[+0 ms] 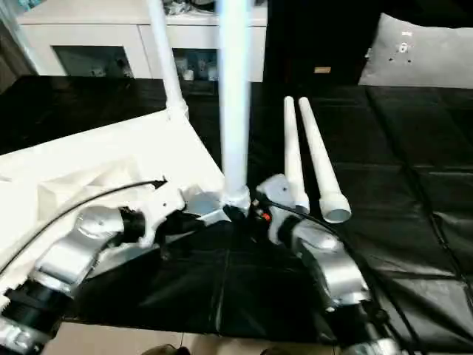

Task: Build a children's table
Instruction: Rotate leg to tighten

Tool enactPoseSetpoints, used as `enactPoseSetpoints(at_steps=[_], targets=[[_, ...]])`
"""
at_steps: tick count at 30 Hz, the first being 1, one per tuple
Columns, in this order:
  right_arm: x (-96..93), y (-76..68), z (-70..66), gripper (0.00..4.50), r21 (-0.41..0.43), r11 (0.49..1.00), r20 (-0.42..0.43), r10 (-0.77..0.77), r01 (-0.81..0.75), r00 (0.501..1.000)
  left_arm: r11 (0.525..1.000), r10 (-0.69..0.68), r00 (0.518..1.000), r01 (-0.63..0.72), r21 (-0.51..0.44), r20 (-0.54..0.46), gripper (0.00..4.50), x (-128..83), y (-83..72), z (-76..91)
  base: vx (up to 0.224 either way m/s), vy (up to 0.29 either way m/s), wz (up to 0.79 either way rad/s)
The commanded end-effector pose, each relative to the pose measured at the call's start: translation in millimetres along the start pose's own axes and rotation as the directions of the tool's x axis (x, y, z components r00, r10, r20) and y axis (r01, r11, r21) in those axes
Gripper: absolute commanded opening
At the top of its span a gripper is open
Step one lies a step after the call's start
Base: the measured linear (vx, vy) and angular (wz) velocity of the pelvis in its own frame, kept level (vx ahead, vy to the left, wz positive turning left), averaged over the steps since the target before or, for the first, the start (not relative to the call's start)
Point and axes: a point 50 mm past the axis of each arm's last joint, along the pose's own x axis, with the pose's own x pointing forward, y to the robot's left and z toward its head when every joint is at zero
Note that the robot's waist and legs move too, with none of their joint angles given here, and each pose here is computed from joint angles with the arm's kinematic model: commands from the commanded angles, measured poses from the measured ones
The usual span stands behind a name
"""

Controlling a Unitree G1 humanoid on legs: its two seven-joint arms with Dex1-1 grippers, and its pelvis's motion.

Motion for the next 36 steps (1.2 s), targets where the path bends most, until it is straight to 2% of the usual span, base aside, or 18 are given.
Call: enactPoseSetpoints(at_steps=[1, 9, 10, 15, 19, 26, 27, 29, 31, 34, 36], targets=[[-4.7, -0.4, 11.7, 4.42, -0.04, 0.999, 0.046, 0.031, -0.029, 0.998, 0.998, -0.014, 1.0, 0.015, 0.054, -0.016, 0.0, -6, 6.8, 2.2, 0.0, 0.0, 0.0], [-20.6, -5.2, 24.4, 4.42, -0.077, 0.99, 0.018, 0.117, -0.115, 0.993, 0.979, -0.136, 0.986, 0.148, 0.139, -0.094, 0.0, -11, 9.4, -5.6, 0.0, 0.0, 0.0], [-24.6, -7.7, 26.2, 4.42, -0.123, 0.98, -0.024, 0.157, -0.159, 0.987, 0.962, -0.191, 0.975, 0.209, 0.174, -0.118, 0.0, -13, 7.9, -7.1, 0.0, 0.0, 0.0], [-28.3, -6.9, 26.6, 4.42, -0.152, 0.963, -0.069, 0.216, -0.224, 0.974, 0.942, -0.241, 0.961, 0.265, 0.204, -0.138, 0.0, -13, 6.1, -7.8, 0.0, 0.0, 0.0], [-32.5, 0.2, 23.7, 4.42, -0.158, 0.913, -0.149, 0.354, -0.375, 0.923, 0.903, -0.32, 0.935, 0.35, 0.249, -0.153, 0.0, -9, 2.0, -3.4, 0.0, 0.0, 0.0], [-26.4, 4.9, 19.8, 4.42, -0.134, 0.89, -0.164, 0.413, -0.435, 0.896, 0.87, -0.377, 0.916, 0.401, 0.288, -0.139, 0.0, -2, -2.9, 7.2, 0.0, 0.0, 0.0], [-26.4, 4.9, 19.8, 4.26, -0.134, 0.89, -0.164, 0.413, -0.435, 0.896, 0.87, -0.377, 0.916, 0.401, 0.288, -0.139, 0.0, -2, -2.9, 7.2, 0.0, 0.0, 0.0], [-23.6, 5.5, 20.0, 4.26, -0.123, 0.886, -0.158, 0.427, -0.447, 0.89, 0.859, -0.396, 0.908, 0.418, 0.296, -0.134, 0.0, 0, -4.5, 9.3, 0.0, 0.0, 0.0], [-21.8, 6.4, 20.4, 3.98, -0.106, 0.881, -0.149, 0.444, -0.461, 0.884, 0.853, -0.405, 0.904, 0.427, 0.301, -0.136, 0.0, 1, -4.8, 9.6, 0.0, 0.0, 0.0], [-21.0, 7.0, 20.4, 3.87, -0.091, 0.877, -0.144, 0.458, -0.472, 0.877, 0.849, -0.408, 0.902, 0.432, 0.304, -0.139, 0.0, 1, -4.4, 9.5, 0.0, 0.0, 0.0], [-21.3, 6.9, 20.2, 3.55, -0.077, 0.874, -0.136, 0.468, -0.48, 0.873, 0.847, -0.412, 0.9, 0.436, 0.304, -0.144, 0.0, 1, -4.0, 8.7, 0.0, 0.0, 0.0]])
